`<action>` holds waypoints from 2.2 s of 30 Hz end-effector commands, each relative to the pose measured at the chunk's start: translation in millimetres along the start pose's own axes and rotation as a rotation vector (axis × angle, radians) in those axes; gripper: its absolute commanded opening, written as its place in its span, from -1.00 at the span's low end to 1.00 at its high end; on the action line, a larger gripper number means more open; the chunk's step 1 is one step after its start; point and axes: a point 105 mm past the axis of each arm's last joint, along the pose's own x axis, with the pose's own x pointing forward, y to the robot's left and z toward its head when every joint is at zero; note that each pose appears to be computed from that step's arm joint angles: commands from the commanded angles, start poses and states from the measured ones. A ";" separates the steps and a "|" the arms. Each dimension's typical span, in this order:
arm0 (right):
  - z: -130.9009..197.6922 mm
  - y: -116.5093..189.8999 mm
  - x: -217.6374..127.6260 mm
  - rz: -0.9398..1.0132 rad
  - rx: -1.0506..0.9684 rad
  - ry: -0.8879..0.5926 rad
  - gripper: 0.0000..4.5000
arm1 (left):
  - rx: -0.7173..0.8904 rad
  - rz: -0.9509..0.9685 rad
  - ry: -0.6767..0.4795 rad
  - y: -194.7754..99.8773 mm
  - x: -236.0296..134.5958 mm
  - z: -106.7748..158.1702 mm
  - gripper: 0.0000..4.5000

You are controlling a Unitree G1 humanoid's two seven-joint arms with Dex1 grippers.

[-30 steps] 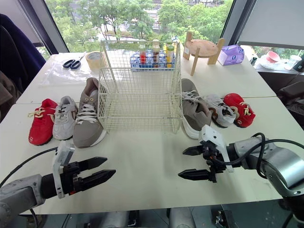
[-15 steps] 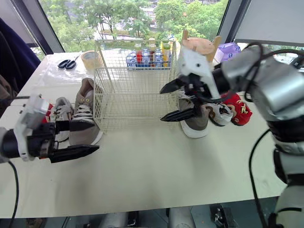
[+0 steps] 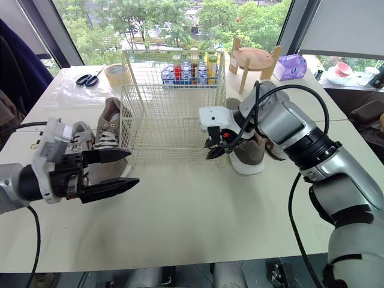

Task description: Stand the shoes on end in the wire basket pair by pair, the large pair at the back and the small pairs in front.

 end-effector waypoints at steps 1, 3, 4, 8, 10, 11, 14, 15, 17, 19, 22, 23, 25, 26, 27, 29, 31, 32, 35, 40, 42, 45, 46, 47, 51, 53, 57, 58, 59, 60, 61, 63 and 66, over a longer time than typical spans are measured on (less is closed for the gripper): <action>8.8 -0.4 -6.0 -0.002 -0.017 -0.017 -0.97 | 0.034 0.003 -0.035 -4.2 4.2 8.1 1.00; 12.2 2.4 -7.5 0.011 -0.048 -0.030 -0.97 | 0.036 0.005 -0.038 -3.8 5.5 9.6 1.00; 14.3 4.5 -9.2 0.015 -0.065 -0.036 -0.97 | 0.036 0.006 -0.037 -3.2 5.9 10.1 1.00; 27.2 22.3 -11.8 0.051 -0.100 -0.077 -0.97 | 0.035 0.008 -0.033 -1.1 6.5 11.3 1.00; 32.0 36.1 -9.6 0.070 -0.129 -0.091 -0.97 | 0.034 0.004 -0.027 0.2 7.1 11.9 1.00; 30.8 39.7 -8.5 0.071 -0.151 -0.084 -0.97 | 0.033 0.000 -0.025 0.6 7.4 12.3 1.00; 23.0 34.0 -1.8 0.018 -0.130 -0.065 -0.97 | 0.034 -0.007 -0.022 3.7 8.1 14.5 1.00; 20.9 30.8 0.2 -0.004 -0.124 -0.060 -0.97 | 0.035 -0.008 -0.019 5.1 8.6 14.9 1.00; 21.0 26.8 1.7 -0.035 -0.115 -0.063 -0.84 | 0.036 -0.010 -0.016 7.2 9.2 15.1 1.00; 24.9 23.3 1.7 -0.068 -0.097 -0.085 -0.54 | 0.036 -0.017 -0.011 8.0 10.4 14.5 1.00; 33.6 18.9 -3.0 -0.114 -0.033 -0.142 0.14 | 0.031 -0.030 -0.009 7.7 11.2 12.7 1.00; 38.7 17.1 -8.3 -0.130 -0.003 -0.177 0.38 | 0.028 -0.031 -0.007 8.0 10.7 11.2 1.00; 51.7 15.7 -29.4 -0.153 0.076 -0.275 0.83 | 0.014 -0.035 -0.013 8.3 8.5 9.3 1.00; 59.2 16.1 -46.9 -0.173 0.117 -0.347 0.83 | -0.002 -0.039 -0.024 7.6 6.9 9.2 1.00; 64.6 17.9 -58.1 -0.184 0.142 -0.396 0.83 | -0.012 -0.042 -0.033 6.9 4.9 9.2 1.00; 63.2 13.0 -96.1 -0.308 0.240 -0.532 0.83 | -0.072 -0.073 -0.078 0.6 4.3 10.5 1.00; 56.4 6.1 -127.0 -0.452 0.305 -0.680 0.83 | -0.132 -0.122 -0.113 -8.3 5.6 10.8 1.00; 46.2 4.2 -137.7 -0.506 0.366 -0.727 0.83 | -0.159 -0.150 -0.122 -13.2 7.6 9.6 1.00; 16.4 8.8 -150.3 -0.611 0.522 -0.826 0.92 | -0.231 -0.202 -0.133 -22.9 17.0 2.3 1.00; -67.1 28.5 -105.1 -0.916 0.704 -0.703 0.92 | -0.297 -0.263 -0.116 -30.8 31.2 -10.6 1.00; -84.1 36.0 -90.1 -0.994 0.762 -0.692 0.92 | -0.315 -0.270 -0.112 -29.9 32.4 -13.0 1.00; -83.8 45.5 -68.7 -1.021 0.730 -0.686 0.92 | -0.327 -0.291 -0.088 -33.8 34.5 -18.2 1.00; -86.3 45.0 -64.0 -1.052 0.731 -0.672 0.92 | -0.324 -0.290 -0.070 -34.6 35.4 -21.9 1.00; -88.7 43.5 -58.0 -1.076 0.753 -0.675 0.92 | -0.320 -0.285 -0.053 -35.0 36.5 -26.2 1.00; -104.9 36.6 -38.3 -1.141 0.824 -0.645 0.92 | -0.310 -0.266 -0.044 -32.1 37.8 -31.2 1.00; -109.3 34.5 -28.2 -1.126 0.852 -0.656 0.92 | -0.304 -0.255 -0.047 -30.7 37.5 -31.4 1.00; -135.9 23.3 -14.6 -1.177 0.900 -0.604 0.92 | -0.290 -0.225 -0.041 -27.0 37.2 -33.7 1.00; -142.6 20.1 -13.1 -1.199 0.906 -0.587 0.92 | -0.287 -0.220 -0.040 -26.1 37.2 -34.0 1.00; -147.5 17.2 -10.7 -1.209 0.908 -0.581 0.92 | -0.281 -0.215 -0.039 -25.4 37.0 -33.9 1.00; -149.5 15.0 -8.8 -1.214 0.902 -0.578 0.69 | -0.273 -0.208 -0.038 -24.4 36.7 -33.6 1.00; -149.6 13.4 -6.9 -1.214 0.898 -0.582 0.54 | -0.266 -0.198 -0.037 -22.9 36.2 -33.1 1.00; -148.1 12.5 -2.7 -1.212 0.889 -0.586 0.17 | -0.257 -0.183 -0.040 -19.7 34.6 -31.6 1.00; -145.1 14.4 5.1 -1.204 0.896 -0.603 -0.32 | -0.248 -0.167 -0.048 -15.4 31.6 -28.3 1.00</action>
